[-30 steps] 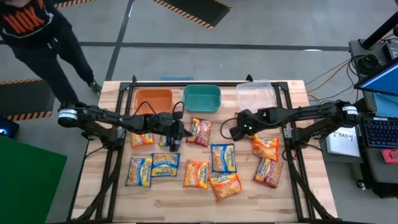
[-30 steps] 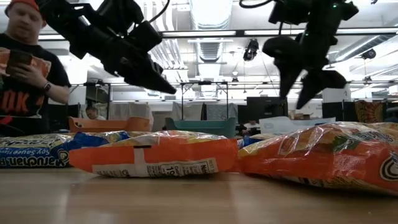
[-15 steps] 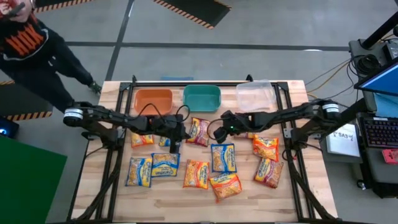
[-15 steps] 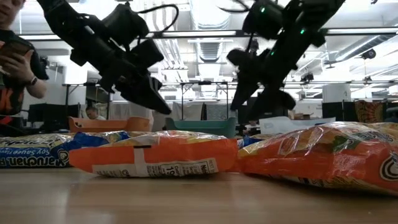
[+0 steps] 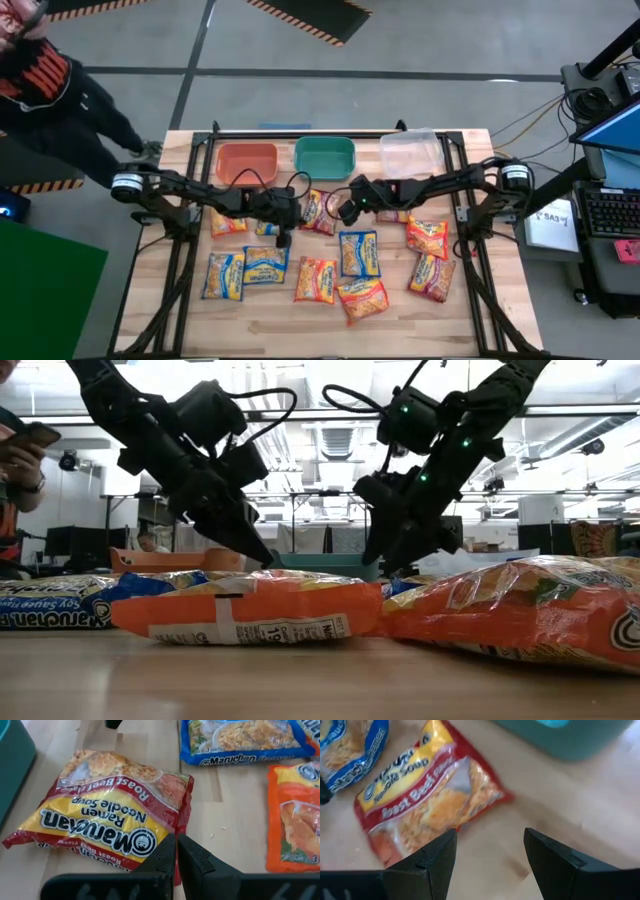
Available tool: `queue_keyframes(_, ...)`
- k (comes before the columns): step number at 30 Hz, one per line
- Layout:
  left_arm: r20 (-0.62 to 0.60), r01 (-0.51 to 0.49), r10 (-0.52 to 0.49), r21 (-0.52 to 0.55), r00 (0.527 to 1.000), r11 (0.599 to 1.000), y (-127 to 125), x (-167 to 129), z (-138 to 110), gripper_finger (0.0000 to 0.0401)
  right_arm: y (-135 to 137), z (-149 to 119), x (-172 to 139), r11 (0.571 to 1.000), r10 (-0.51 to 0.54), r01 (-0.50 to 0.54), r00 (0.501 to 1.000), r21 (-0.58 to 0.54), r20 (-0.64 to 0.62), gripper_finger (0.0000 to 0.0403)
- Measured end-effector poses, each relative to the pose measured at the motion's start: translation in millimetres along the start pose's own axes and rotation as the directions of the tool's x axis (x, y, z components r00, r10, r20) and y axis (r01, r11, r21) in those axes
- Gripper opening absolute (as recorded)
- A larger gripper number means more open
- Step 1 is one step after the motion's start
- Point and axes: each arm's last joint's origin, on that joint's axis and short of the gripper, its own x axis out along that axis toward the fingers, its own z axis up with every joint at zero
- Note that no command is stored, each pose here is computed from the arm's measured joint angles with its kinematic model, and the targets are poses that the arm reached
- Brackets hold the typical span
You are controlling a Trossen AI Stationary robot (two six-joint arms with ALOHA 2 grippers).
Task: Sort Maruchan noodles
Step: Put the red noodle pack into the green bin
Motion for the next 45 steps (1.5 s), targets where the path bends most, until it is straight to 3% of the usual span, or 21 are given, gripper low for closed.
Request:
queue_keyframes(4,0.003,0.000,0.000,-0.035,1.000,0.999,0.0,0.5,0.2,0.0000,0.2,3.4,0.6,0.999,-0.042,0.041,0.996,0.013,0.072,0.0219)
queue_keyframes(9,0.005,0.000,0.000,-0.058,1.000,0.998,0.0,0.5,0.4,0.0000,3.8,6.3,5.2,0.999,-0.007,0.003,0.993,0.040,0.117,0.0219)
queue_keyframes(15,0.005,0.000,0.000,-0.058,1.000,0.998,0.4,8.0,-2.4,0.0000,3.8,3.2,14.1,0.994,-0.007,-0.006,0.993,0.109,0.115,0.0219)
queue_keyframes(22,0.001,0.001,-0.001,-0.093,1.000,0.996,0.9,22.7,-9.3,0.0000,3.9,2.6,16.0,0.993,-0.005,-0.009,0.993,0.119,0.116,0.0219)
queue_keyframes(28,-0.004,0.025,-0.025,-0.138,1.000,0.990,0.1,21.4,-9.2,0.0000,7.0,7.1,7.2,0.993,0.057,-0.067,0.993,0.097,0.108,0.0219)
queue_keyframes(45,0.029,0.044,-0.042,-0.083,0.999,0.996,-0.4,27.1,-9.0,0.0000,7.3,6.2,7.7,0.993,0.036,-0.050,0.991,0.111,0.127,0.0219)
